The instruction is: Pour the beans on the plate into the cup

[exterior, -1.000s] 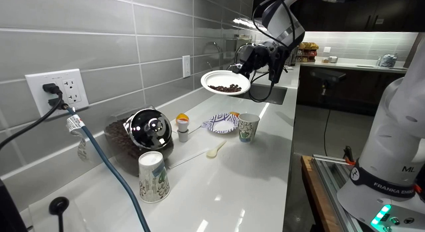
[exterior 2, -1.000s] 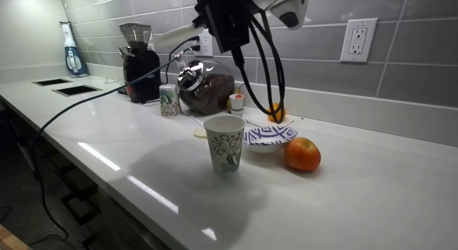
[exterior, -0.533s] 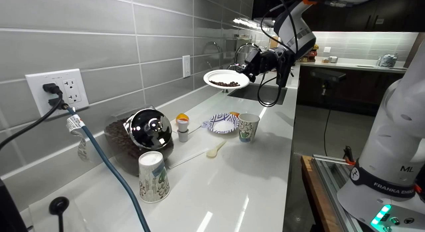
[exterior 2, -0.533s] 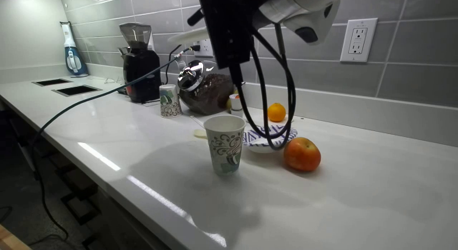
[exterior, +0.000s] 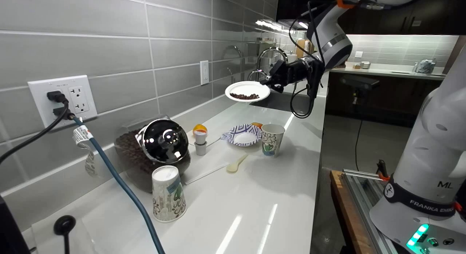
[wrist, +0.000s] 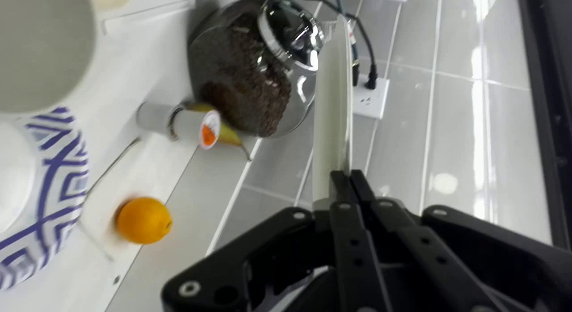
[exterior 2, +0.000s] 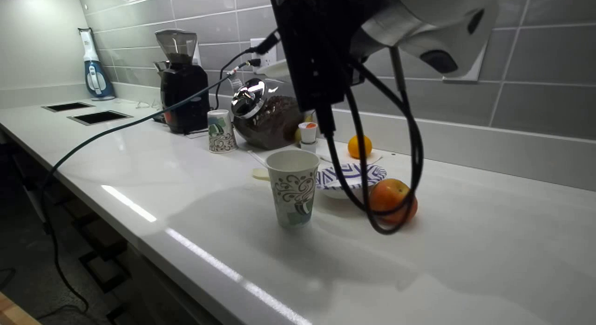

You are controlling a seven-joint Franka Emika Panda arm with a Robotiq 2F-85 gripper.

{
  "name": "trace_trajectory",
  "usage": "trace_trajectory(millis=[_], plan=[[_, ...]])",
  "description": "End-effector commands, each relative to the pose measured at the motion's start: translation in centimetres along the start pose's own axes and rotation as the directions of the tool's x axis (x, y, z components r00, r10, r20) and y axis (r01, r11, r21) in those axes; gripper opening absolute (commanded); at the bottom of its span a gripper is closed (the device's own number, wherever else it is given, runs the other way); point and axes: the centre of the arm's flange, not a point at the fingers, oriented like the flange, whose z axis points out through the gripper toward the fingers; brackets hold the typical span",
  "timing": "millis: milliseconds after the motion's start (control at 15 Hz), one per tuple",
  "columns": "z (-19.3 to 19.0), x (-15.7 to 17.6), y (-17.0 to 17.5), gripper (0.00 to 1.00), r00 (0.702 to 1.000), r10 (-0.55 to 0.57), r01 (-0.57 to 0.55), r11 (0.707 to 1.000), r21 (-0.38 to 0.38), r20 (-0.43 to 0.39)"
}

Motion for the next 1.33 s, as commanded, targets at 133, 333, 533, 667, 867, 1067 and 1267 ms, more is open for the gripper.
trace_trajectory(millis=[133, 333, 533, 667, 867, 1067, 1267], plan=[[-1.3, -0.1, 0.4, 0.03, 0.999, 0.000, -0.003, 0.999, -0.044, -0.055], [-1.4, -0.2, 0.2, 0.03, 0.998, -0.004, 0.001, 0.999, -0.046, -0.060], [-1.7, 0.1, 0.8, 0.02, 0.997, -0.002, -0.002, 0.999, -0.052, -0.074], [-2.1, 0.4, 1.4, 0.03, 0.996, 0.008, -0.013, 0.998, -0.064, -0.089], [-2.6, 0.6, 2.3, 0.02, 0.993, 0.015, -0.025, 0.996, -0.083, -0.113], [-3.1, 0.9, 3.3, 0.02, 0.989, 0.020, -0.037, 0.993, -0.115, -0.145], [-3.7, 1.4, 4.3, 0.02, 0.984, 0.024, -0.052, 0.986, -0.156, -0.174]])
